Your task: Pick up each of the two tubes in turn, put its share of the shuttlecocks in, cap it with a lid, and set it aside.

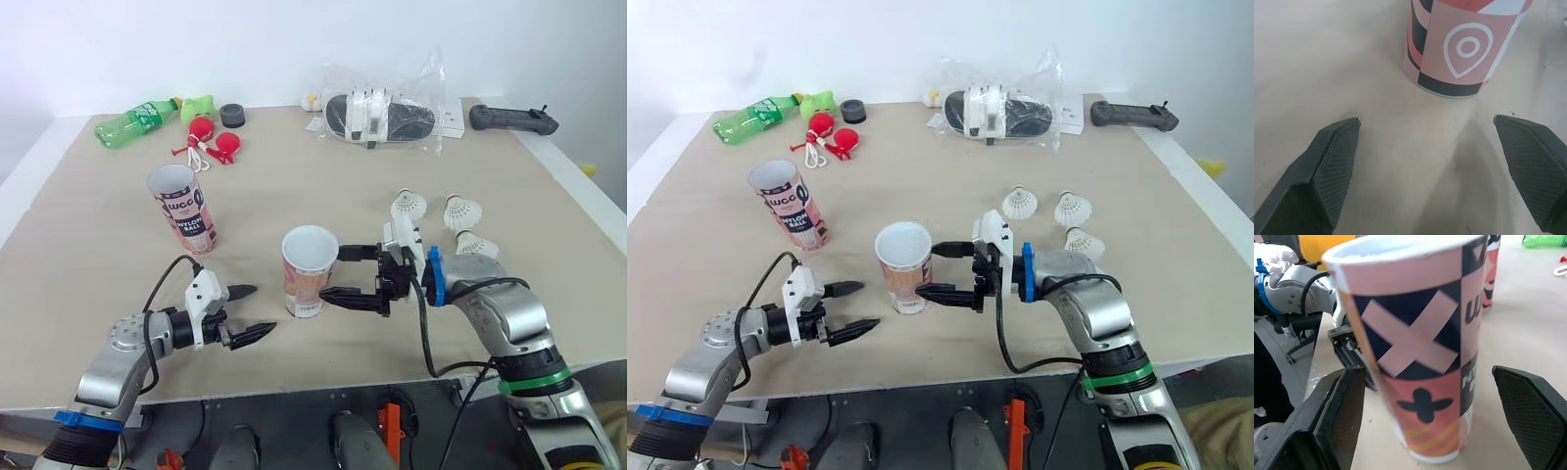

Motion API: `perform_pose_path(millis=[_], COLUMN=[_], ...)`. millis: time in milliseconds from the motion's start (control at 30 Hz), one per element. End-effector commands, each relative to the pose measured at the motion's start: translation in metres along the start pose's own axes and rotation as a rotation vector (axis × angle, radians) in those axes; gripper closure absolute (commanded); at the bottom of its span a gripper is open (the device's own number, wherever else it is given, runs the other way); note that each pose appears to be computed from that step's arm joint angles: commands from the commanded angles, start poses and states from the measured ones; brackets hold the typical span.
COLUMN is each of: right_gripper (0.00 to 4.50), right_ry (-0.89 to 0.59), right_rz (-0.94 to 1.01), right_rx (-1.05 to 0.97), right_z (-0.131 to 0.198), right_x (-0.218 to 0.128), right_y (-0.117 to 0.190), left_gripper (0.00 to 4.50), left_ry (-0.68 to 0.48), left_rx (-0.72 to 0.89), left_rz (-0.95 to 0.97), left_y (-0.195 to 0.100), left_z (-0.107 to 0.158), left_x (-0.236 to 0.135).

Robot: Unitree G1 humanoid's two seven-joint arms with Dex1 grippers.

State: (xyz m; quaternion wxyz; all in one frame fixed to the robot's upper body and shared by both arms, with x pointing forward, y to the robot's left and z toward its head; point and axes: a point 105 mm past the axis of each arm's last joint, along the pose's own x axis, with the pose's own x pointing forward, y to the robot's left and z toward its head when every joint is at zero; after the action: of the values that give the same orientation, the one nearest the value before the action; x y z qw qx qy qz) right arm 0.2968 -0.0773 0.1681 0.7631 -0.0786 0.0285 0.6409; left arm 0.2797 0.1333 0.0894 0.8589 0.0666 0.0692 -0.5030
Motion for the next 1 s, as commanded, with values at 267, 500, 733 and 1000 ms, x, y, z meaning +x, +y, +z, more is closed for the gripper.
perform_pose_path(millis=[267, 500, 733, 1000], right_gripper=[0.07, 0.07, 0.07, 0.07], right_ry=[-0.024, 0.009, 0.008, 0.026], right_rz=[0.065, 0.072, 0.091, 0.114], right_rx=[-0.038, -0.086, -0.077, -0.063], right_z=[0.005, -0.019, -0.029, -0.040], right_x=[0.013, 0.028, 0.034, 0.046], right_y=[0.005, 0.003, 0.003, 0.007], left_gripper=[0.00, 0.00, 0.00, 0.00], left_ry=[0.023, 0.025, 0.030, 0.030], left_rx=[0.006, 0.011, 0.009, 0.009], left_rz=[0.020, 0.018, 0.021, 0.019], left_y=[0.004, 0.003, 0.003, 0.002], left_z=[-0.005, -0.001, 0.000, 0.001], left_x=[-0.007, -0.004, -0.006, -0.006])
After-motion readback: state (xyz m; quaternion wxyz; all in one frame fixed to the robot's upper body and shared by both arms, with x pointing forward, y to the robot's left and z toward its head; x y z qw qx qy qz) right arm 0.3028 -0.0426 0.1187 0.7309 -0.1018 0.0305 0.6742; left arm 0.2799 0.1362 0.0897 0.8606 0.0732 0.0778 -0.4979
